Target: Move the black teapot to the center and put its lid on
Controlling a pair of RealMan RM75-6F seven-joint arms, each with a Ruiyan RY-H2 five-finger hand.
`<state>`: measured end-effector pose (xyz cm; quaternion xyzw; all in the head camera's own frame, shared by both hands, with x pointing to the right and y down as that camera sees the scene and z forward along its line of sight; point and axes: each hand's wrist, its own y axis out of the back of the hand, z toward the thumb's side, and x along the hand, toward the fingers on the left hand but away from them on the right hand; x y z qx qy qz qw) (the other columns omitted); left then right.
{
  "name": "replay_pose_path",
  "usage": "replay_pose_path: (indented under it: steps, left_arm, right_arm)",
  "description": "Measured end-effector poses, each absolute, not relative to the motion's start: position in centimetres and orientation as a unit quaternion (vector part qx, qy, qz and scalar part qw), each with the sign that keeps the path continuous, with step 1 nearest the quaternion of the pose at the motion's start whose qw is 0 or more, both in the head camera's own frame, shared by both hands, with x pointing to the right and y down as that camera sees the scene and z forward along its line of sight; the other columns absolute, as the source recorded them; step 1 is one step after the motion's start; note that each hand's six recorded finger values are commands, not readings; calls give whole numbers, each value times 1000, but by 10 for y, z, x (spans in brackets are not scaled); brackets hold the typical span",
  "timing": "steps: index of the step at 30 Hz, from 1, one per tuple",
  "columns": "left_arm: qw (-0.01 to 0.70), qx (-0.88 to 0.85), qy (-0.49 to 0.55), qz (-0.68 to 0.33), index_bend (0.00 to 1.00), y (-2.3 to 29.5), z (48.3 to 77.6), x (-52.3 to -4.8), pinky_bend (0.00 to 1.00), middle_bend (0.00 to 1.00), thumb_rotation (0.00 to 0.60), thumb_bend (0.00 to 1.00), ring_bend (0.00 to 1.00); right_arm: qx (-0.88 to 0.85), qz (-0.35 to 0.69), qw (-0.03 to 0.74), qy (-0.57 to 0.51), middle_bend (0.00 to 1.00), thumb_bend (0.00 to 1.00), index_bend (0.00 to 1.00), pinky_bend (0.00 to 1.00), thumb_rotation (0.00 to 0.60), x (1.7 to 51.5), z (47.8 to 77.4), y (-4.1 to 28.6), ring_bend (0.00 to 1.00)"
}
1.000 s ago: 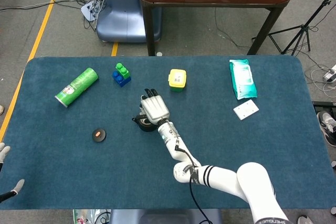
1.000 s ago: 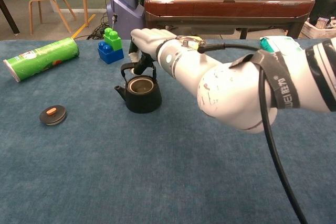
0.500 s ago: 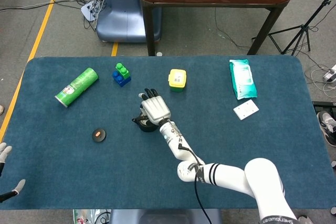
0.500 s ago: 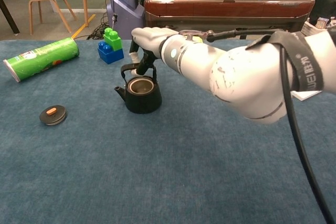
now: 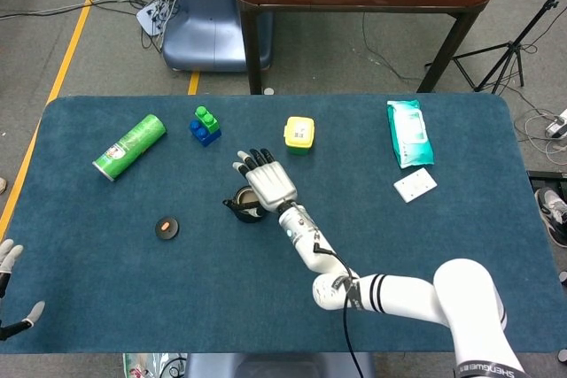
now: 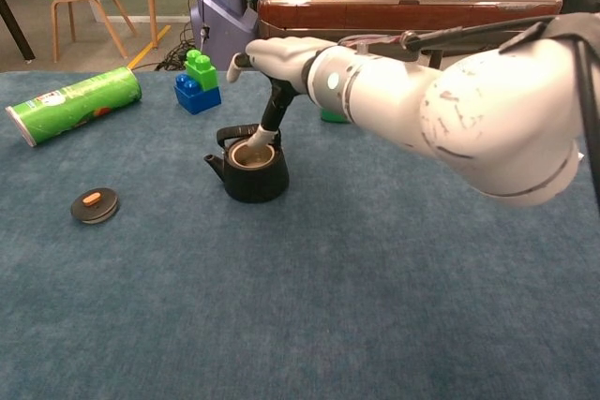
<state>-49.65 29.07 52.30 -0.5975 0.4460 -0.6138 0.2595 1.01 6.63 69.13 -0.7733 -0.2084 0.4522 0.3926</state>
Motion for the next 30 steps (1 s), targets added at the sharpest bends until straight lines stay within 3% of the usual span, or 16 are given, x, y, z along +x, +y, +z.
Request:
replay_pose_path:
  steps: [12,16,22,30]
  left_arm:
    - [268,-604,441,-608,18,281,525,-492,0,0,600,257,0]
    - [271,-603,440,-608,17,276,528,-494,0,0,600,256,0]
    - [277,-605,439,-605,23,267,534,-496,0,0,600,256,0]
    - [292,-627,413,-592,65,247,549,-487,0,0,600,257,0]
  right_arm:
    - [-763,449,414,-213,81,0,135,0,600,64,658,71,0]
    - [-748,458,424,-225,122,0,135,0,600,92,651,71,0]
    - [-716,475,438,-264,224,68,196,98,600,158,632,79,32]
    - [-675,512,441,-295,237,82,232,101,600,243,605,105,40]
